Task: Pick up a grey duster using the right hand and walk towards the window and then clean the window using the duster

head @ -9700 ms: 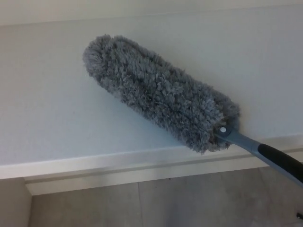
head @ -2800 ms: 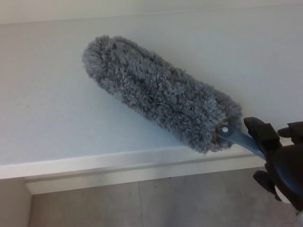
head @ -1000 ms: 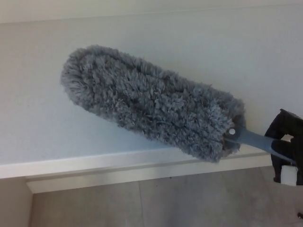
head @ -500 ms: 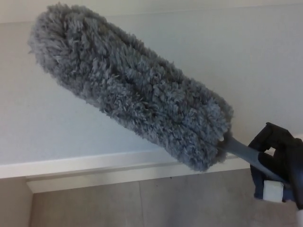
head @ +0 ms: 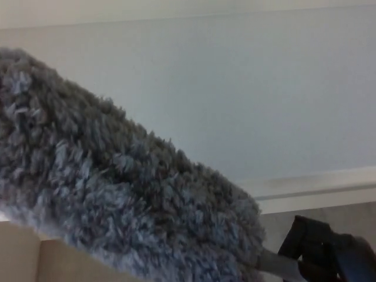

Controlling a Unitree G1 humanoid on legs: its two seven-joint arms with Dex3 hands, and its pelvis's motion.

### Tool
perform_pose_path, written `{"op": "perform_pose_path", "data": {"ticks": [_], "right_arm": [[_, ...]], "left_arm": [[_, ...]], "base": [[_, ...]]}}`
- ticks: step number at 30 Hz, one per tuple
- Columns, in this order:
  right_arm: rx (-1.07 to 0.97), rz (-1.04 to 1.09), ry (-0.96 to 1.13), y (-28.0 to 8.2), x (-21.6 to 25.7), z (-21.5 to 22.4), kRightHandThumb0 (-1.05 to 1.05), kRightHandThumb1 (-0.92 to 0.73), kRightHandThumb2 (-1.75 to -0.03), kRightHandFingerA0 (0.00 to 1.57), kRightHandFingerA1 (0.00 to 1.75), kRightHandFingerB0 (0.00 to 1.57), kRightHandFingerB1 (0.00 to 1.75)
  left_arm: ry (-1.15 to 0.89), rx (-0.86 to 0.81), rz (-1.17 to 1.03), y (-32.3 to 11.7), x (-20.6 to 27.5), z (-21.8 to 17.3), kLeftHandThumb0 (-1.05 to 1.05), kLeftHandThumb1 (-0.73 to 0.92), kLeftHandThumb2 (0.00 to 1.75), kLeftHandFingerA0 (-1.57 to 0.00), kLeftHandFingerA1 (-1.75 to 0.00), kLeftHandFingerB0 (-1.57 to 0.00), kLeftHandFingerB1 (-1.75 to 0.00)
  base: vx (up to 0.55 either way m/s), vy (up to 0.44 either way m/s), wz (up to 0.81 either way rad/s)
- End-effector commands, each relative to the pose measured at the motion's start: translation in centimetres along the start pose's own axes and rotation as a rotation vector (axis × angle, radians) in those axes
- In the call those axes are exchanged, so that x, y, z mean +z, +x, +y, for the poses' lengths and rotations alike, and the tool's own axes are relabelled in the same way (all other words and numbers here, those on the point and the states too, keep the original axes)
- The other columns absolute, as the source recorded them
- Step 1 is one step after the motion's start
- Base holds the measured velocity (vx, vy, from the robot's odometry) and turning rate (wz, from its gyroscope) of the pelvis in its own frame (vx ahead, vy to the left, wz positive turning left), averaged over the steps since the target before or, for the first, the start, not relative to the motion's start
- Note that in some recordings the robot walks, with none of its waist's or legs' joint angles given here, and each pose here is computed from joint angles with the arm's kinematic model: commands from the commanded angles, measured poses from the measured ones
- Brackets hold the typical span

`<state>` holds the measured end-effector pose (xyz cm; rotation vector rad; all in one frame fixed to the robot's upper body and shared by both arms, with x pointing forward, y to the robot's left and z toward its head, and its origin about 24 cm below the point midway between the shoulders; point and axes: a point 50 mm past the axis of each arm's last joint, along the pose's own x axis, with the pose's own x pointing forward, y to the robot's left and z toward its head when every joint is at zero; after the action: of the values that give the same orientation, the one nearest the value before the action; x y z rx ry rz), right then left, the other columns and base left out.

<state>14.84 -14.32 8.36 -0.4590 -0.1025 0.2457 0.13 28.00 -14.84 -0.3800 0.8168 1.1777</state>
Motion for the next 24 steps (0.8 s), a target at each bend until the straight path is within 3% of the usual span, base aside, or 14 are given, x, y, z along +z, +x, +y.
{"op": "perform_pose_path", "data": {"ticks": [1, 5, 6, 8, 9, 17, 19, 24], "right_arm": [[0.131, -0.062, 0.116, -1.7, 1.5, 0.8, -0.34, -0.49, -1.39, 1.04, 1.75, 0.85, 1.75], [0.134, -0.06, 0.12, -1.8, 1.5, 0.7, -0.34, -0.49, -1.39, 1.04, 1.75, 0.85, 1.75], [0.149, -0.039, 0.117, -2.3, 1.3, 1.1, -0.46, -0.54, -1.33, 1.29, 1.49, 1.15, 1.42], [0.172, -0.007, 0.114, -3.0, 1.0, 1.6, -0.46, -0.54, -1.33, 1.29, 1.49, 1.15, 1.42], [0.184, 0.006, 0.117, -3.5, 0.8, 1.9, -0.36, -0.49, -1.41, 1.05, 1.75, 0.85, 1.75], [0.21, 0.039, 0.224, -4.9, 0.5, 3.3, -0.38, -0.5, -1.34, 1.07, 1.75, 0.85, 1.75], [0.221, 0.061, 0.253, -5.5, 0.4, 4.4, -0.37, -0.46, -1.41, 1.09, 1.75, 0.87, 1.75], [0.258, 0.082, 0.3, -6.3, 0.7, 5.7, -0.39, -0.43, -1.47, 1.1, 1.75, 0.9, 1.75]], "left_arm": [[0.012, -0.022, -0.095, 0.7, 2.2, -0.6, -0.12, 0.62, 0.91, -0.98, -1.19, -0.88, -0.96], [0.014, -0.025, -0.099, 0.7, 2.4, -0.8, -0.12, 0.62, 0.91, -0.98, -1.19, -0.88, -0.96], [0.0, -0.033, -0.098, 0.8, 2.6, -1.0, -0.1, 0.55, 1.05, -1.01, -1.18, -0.88, -0.95], [-0.02, -0.046, -0.096, 1.0, 2.8, -1.2, -0.1, 0.55, 1.05, -1.01, -1.18, -0.88, -0.95], [-0.015, -0.05, -0.09, 1.0, 2.8, -1.1, -0.11, 0.53, 1.07, -1.06, -1.15, -0.89, -0.94], [0.002, -0.052, -0.095, 0.8, 2.5, -1.2, -0.14, 0.56, 0.99, -1.07, -1.18, -0.92, -0.98], [-0.002, -0.055, -0.096, 0.9, 2.6, -1.4, -0.12, 0.54, 1.06, -1.07, -1.17, -0.91, -0.98], [-0.005, -0.057, -0.089, 1.0, 2.8, -1.9, -0.14, 0.55, 1.0, -1.07, -1.17, -0.91, -0.95]], "base": [[0.0, 0.0, 0.0], [0.0, 0.0, 0.0], [0.0, 0.0, 0.0], [0.0, 0.0, 0.0], [0.0, 0.0, 0.0], [0.01, 0.002, 0.1], [0.0, -0.001, 0.13], [-0.04, 0.071, 0.13]]}}
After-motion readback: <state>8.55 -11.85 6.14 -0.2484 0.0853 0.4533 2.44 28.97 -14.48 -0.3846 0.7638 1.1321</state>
